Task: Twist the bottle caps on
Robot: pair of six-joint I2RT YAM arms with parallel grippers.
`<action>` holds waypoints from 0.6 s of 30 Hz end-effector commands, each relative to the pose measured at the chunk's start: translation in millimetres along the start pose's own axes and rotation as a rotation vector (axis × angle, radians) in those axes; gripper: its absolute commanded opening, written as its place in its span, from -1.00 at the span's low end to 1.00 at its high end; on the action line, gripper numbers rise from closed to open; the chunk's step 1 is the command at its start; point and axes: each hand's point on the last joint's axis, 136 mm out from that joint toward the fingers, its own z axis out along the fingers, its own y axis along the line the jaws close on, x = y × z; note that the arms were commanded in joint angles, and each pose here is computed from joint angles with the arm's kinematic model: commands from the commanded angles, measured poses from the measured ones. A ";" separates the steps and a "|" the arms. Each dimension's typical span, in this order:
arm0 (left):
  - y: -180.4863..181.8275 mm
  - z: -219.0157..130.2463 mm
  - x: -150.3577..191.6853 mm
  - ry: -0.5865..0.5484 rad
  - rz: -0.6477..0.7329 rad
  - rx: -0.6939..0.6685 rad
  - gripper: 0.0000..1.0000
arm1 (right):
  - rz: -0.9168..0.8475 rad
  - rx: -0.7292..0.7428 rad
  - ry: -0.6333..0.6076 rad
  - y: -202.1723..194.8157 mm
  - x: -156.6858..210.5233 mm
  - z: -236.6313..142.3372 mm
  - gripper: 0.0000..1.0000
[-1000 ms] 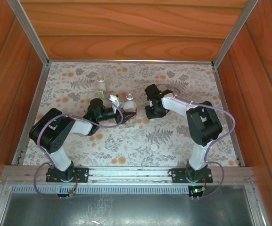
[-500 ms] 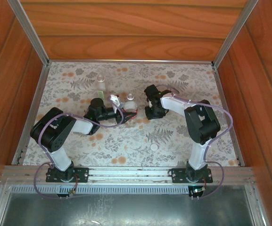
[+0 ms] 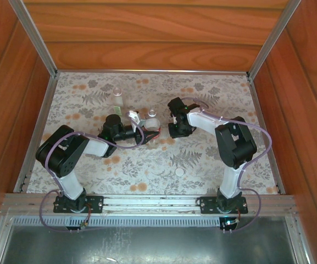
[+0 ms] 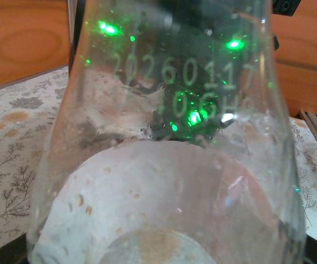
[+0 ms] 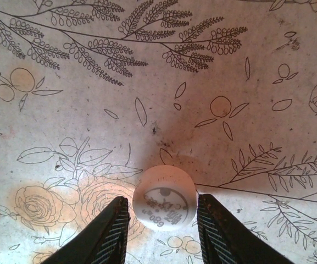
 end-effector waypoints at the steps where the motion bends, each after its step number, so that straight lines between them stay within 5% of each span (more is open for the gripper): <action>1: -2.4 1.2 10.8 0.029 -0.045 0.031 0.38 | 0.000 0.004 0.026 -2.2 1.0 4.6 -0.20; 18: -2.7 1.4 11.2 0.030 -0.053 0.033 0.38 | -0.011 -0.008 0.017 0.4 -1.0 0.3 -0.30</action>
